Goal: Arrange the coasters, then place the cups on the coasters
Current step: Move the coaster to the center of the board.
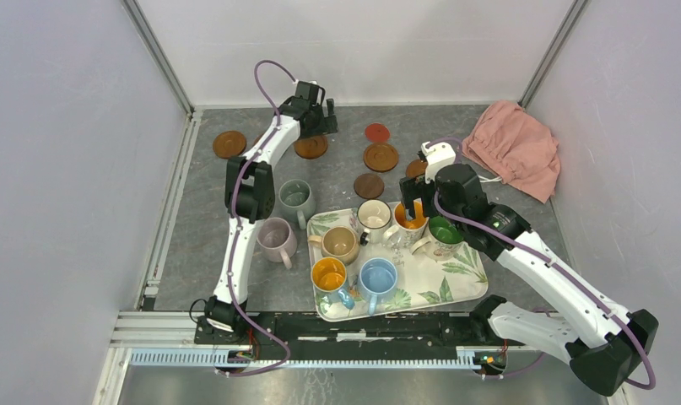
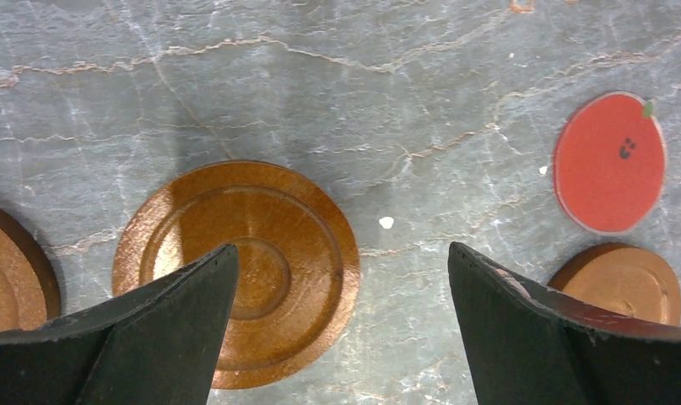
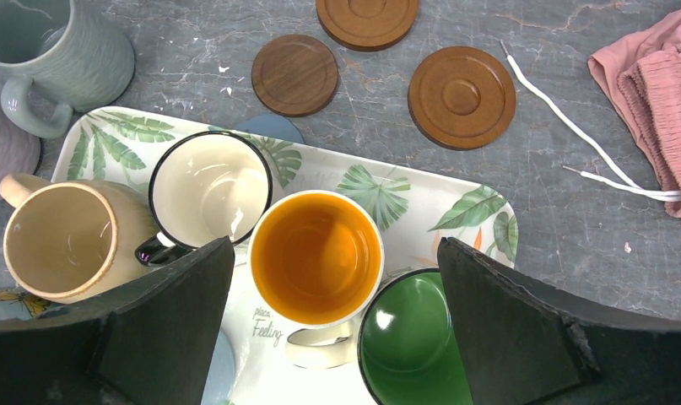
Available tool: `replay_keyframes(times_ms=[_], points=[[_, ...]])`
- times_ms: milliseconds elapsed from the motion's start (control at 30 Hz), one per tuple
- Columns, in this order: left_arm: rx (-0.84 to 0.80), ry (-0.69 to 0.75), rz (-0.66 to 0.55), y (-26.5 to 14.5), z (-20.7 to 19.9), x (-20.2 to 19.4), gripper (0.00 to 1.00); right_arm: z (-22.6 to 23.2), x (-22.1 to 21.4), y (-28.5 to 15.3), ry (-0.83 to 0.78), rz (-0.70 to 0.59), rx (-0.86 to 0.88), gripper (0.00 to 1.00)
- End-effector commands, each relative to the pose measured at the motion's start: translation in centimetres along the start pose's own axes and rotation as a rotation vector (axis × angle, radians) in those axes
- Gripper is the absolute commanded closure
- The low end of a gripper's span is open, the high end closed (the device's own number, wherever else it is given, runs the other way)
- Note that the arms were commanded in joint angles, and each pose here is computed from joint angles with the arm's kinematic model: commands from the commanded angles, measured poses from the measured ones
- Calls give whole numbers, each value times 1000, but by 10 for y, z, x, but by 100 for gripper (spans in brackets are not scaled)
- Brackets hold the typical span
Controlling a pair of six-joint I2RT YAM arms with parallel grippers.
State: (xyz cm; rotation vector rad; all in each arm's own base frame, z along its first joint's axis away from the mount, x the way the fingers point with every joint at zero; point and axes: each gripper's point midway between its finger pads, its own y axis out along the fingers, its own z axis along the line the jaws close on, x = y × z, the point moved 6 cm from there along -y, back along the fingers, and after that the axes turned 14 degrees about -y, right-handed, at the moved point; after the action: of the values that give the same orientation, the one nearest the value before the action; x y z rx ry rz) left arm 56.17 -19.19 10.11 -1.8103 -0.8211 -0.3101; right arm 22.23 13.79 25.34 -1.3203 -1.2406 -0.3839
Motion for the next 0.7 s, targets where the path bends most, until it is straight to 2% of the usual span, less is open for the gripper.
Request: replay_keyframes(times_ms=[0, 500, 667], points=[[-111, 91, -91, -53, -49, 24, 0, -8, 17, -11, 7, -59, -22, 2], [-269, 179, 6, -60, -156, -80, 0, -10, 11, -15, 22, -67, -47, 2], [-306, 180, 23, -51, -174, -101, 0, -10, 6, -16, 25, -60, -50, 2]])
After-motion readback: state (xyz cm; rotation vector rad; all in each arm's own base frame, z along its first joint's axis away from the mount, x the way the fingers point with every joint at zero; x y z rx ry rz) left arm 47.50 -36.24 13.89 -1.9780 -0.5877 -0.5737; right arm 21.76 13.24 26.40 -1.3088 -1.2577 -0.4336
